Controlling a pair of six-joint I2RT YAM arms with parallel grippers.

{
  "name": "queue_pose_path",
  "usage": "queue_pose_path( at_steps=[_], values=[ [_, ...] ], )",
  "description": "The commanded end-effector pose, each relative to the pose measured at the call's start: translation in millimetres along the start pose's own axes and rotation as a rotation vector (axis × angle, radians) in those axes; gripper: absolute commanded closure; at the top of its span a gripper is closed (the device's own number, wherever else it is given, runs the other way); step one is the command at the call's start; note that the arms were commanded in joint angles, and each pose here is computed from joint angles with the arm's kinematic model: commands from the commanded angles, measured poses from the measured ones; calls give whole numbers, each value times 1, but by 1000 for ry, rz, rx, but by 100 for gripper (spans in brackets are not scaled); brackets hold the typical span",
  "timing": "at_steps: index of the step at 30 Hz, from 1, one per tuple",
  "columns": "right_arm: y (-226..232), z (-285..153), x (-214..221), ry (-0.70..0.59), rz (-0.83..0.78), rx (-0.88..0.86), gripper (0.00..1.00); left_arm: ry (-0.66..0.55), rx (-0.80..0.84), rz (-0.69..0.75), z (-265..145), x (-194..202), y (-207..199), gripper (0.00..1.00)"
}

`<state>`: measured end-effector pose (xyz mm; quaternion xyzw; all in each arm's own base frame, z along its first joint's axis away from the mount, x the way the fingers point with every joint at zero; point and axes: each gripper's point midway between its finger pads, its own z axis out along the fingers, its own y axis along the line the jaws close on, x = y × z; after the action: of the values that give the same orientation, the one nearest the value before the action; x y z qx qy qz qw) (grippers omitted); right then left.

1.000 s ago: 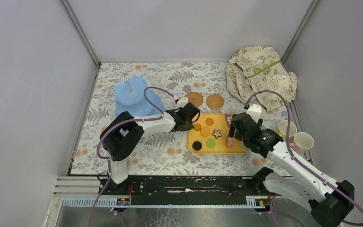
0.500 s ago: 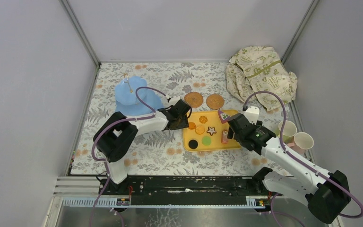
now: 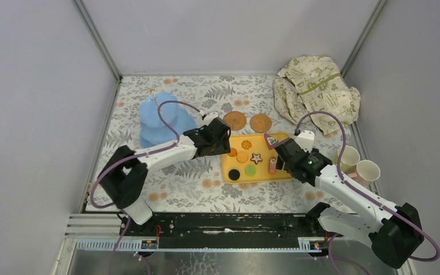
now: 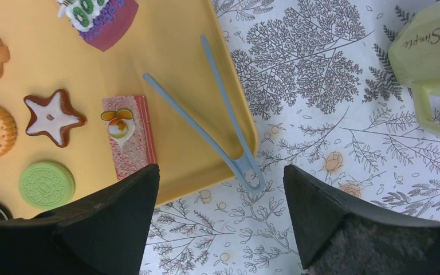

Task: Serve the afternoon tea
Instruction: Adjust the tray at the center of the board.

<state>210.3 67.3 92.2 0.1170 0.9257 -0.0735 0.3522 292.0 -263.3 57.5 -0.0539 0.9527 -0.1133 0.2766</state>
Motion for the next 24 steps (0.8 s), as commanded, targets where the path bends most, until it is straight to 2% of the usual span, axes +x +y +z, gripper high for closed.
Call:
queue_pose_path(
  at_steps=[1,7,12,15,24],
  values=[
    [-5,-1,-1,5,17,40,13,-72,83,-18,-39,-24,-13,31],
    [-9,7,10,64,28,103,12,-158,249,-51,-88,-49,-43,31],
    [-17,20,6,81,154,120,15,-180,335,-46,-112,-55,-57,31],
    [-17,28,-1,73,190,116,18,-192,360,-39,-119,-56,-59,31],
    [-7,48,3,135,165,146,22,-211,391,-34,-129,-56,-57,31]
  ],
)
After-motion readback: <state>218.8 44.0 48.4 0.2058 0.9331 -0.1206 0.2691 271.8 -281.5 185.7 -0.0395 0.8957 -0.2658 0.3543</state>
